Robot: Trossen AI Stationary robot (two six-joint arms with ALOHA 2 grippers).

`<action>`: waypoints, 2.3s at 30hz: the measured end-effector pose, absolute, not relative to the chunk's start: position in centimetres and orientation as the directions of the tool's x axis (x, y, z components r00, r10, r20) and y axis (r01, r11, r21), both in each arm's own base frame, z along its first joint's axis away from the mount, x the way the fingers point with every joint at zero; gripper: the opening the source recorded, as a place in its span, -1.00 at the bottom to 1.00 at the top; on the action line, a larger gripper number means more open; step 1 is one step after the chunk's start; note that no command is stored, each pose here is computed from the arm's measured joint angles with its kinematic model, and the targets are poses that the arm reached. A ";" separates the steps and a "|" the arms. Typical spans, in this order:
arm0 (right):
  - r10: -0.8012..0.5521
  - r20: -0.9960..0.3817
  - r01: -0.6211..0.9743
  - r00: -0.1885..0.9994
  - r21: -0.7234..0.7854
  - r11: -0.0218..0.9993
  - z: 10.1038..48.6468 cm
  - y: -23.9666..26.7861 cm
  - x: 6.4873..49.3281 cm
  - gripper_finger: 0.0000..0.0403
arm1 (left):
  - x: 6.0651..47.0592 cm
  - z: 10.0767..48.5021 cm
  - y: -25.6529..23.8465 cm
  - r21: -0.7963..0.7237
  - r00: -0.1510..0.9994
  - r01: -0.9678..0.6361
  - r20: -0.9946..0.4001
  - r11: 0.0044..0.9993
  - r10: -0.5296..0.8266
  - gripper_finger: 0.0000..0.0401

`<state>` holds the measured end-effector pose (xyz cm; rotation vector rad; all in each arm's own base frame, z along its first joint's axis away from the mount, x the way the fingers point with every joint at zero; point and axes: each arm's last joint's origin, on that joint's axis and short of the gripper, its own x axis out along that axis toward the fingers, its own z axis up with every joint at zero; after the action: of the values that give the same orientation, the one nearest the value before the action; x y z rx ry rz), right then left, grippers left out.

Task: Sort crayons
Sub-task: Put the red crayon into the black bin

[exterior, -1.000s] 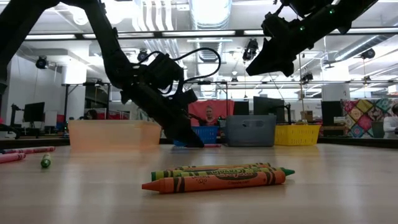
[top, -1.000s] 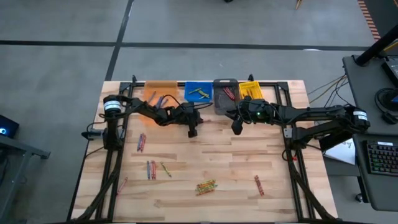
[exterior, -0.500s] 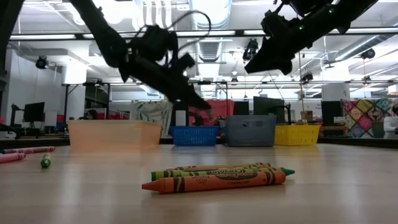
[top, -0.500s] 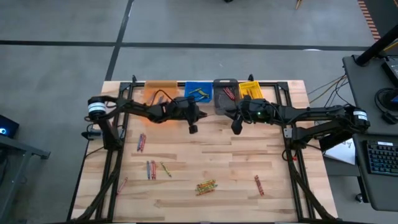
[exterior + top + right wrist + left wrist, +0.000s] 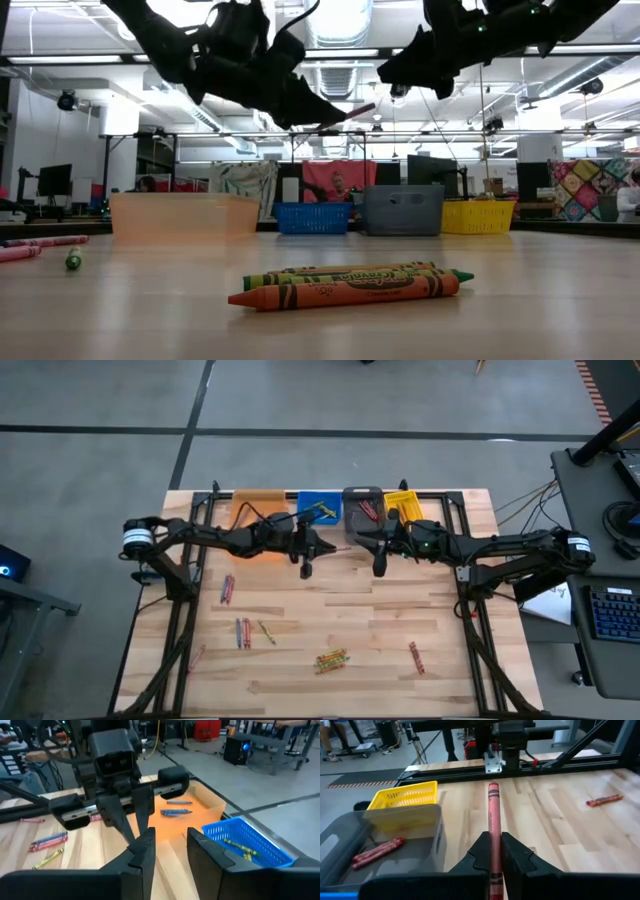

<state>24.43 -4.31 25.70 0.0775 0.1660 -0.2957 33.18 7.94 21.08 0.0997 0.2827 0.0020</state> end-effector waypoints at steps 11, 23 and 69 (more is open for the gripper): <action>-0.276 -0.197 0.300 0.941 0.101 0.949 25.1 -4.4 24.9 -0.28 | 33.5 22.2 7.6 0.070 0.987 -0.001 -0.159 0.998 0.012 -1.00; -0.282 -0.228 0.306 0.932 0.073 0.949 23.7 -4.6 26.1 -0.28 | 33.5 22.4 7.7 0.054 0.989 -0.025 -0.142 0.998 0.033 -1.00; -0.290 -0.183 0.300 0.939 0.031 0.953 23.8 -4.9 26.5 -0.93 | 33.6 22.3 8.0 0.067 0.986 -0.069 -0.149 0.995 0.079 -0.70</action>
<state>26.47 -4.92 23.82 0.0590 0.1780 -0.3014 33.56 7.98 22.27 0.0615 0.1523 0.0744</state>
